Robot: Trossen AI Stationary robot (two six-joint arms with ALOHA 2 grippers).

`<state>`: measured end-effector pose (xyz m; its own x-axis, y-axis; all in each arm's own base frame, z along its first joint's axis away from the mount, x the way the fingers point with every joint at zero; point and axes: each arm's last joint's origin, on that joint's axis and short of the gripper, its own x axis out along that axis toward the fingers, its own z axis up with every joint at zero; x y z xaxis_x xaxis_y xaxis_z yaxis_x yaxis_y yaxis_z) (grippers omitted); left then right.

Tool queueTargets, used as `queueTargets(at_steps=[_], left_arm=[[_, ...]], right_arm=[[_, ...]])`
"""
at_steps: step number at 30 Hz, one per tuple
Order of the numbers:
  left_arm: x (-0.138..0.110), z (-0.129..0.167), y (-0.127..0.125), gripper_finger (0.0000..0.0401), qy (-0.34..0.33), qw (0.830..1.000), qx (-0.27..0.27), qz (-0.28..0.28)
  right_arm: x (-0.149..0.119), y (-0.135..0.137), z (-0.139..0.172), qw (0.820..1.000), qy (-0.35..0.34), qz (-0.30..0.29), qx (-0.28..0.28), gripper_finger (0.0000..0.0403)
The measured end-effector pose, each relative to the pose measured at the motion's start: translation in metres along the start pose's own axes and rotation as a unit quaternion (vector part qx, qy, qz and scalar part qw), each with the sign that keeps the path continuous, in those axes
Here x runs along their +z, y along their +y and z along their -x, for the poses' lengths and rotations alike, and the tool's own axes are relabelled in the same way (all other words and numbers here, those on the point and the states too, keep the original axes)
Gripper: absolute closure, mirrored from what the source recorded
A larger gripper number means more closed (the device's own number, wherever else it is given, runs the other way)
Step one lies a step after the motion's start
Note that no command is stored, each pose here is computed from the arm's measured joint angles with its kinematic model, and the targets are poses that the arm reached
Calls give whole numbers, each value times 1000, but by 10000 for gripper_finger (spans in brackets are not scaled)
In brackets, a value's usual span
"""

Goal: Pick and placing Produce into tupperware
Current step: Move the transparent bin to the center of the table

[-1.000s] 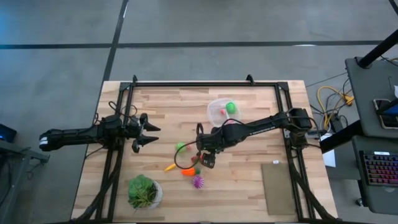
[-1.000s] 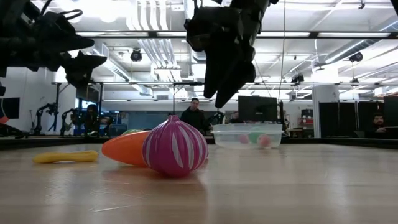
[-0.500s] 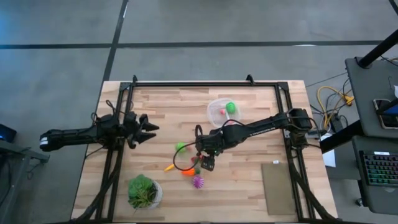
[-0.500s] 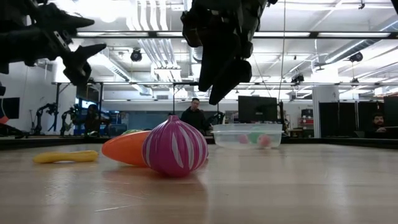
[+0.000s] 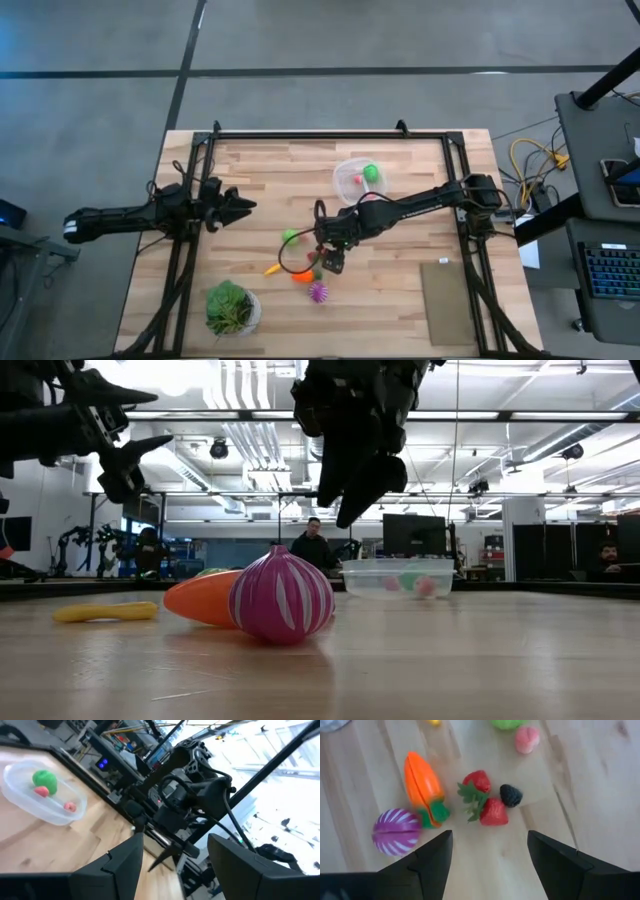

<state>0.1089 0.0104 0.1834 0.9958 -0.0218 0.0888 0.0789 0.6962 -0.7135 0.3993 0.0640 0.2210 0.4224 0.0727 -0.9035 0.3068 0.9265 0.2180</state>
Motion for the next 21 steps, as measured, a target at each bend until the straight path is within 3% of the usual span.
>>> queueTargets(at_steps=[7, 14, 17, 21], left_arm=[[0, 0, 0, 193, 2, 999, -4, 34], [-2, -2, 1, 193, 19, 999, -5, 35], [-2, -2, 1, 193, 24, 999, -7, 41], [0, -4, -2, 193, 44, 998, -10, 52]], right_arm=[[23, 7, 36, 992, -126, -7, -19, 154], [30, 5, 53, 989, -147, -6, -29, 154], [35, 4, 78, 986, -164, -12, -29, 154], [38, -3, 119, 974, -214, -6, -70, 154]])
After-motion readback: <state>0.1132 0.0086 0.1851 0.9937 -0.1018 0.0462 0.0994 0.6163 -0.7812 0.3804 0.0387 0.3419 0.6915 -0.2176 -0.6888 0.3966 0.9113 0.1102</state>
